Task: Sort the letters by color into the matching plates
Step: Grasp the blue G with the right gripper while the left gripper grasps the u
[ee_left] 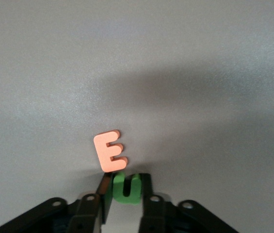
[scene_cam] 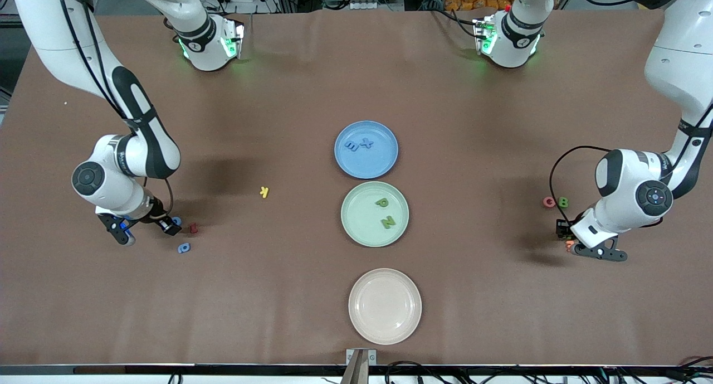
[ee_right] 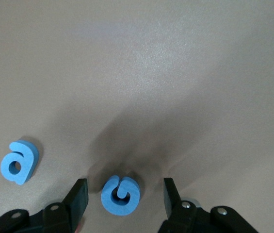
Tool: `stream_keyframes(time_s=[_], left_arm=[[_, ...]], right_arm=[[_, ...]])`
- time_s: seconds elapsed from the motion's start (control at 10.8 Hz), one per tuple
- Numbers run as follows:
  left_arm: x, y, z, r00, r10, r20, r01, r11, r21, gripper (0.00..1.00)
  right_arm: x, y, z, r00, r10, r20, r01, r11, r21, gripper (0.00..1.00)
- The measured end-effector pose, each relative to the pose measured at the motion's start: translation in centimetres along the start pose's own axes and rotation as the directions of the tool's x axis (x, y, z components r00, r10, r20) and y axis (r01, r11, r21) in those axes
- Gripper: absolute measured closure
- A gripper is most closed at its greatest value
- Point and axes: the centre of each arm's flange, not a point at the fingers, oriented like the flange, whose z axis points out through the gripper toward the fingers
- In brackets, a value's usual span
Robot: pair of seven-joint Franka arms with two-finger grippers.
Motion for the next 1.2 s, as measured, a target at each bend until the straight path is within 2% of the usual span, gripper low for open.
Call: stream_keyframes(time_s=[0.09,0.28,0.37,0.46,0.55,0.65,1.02,1.2], left_arm=[[0.0,0.0,0.0,1.0,0.0,-0.001,0.0,1.0,0.0,0.74],[0.0,0.0,0.0,1.0,0.0,-0.001,0.0,1.0,0.0,0.74],[0.0,-0.1,0.0,1.0,0.0,-0.001,0.0,1.0,0.0,0.74],[0.2,0.1,-0.1,1.0,0.002,-0.004,-0.002,1.0,0.0,0.74],[0.6,0.9,-0.5,1.0,0.012,-0.014,-0.012,1.0,-0.007,0.74],[1.2,2.3,-1.1,0.999,0.031,-0.028,-0.032,0.999,-0.019,0.74],[2.8,6.7,-3.1,0.994,0.089,-0.064,-0.092,0.995,-0.032,0.74],[3.5,10.8,-4.0,0.995,0.079,-0.065,-0.082,0.996,-0.039,0.74]], right_arm=[[-0.1,0.0,0.1,1.0,-0.001,-0.002,0.001,1.0,0.002,0.34],[-0.2,-0.1,0.5,1.0,-0.004,-0.008,0.004,1.0,0.007,0.39],[-0.2,-0.1,0.4,1.0,-0.004,-0.01,0.004,1.0,0.008,0.45],[-0.1,-0.2,0.3,1.0,-0.004,-0.013,0.004,1.0,0.011,0.58],[-0.1,-0.2,0.2,1.0,-0.004,-0.013,0.004,1.0,0.011,0.59],[-0.1,-0.2,0.1,1.0,-0.005,-0.015,0.005,1.0,0.013,0.65],[-0.2,-0.3,0.1,1.0,-0.022,-0.016,0.022,1.0,0.013,0.65],[-0.8,-1.1,0.1,0.991,-0.132,-0.019,0.133,0.991,0.014,0.65]])
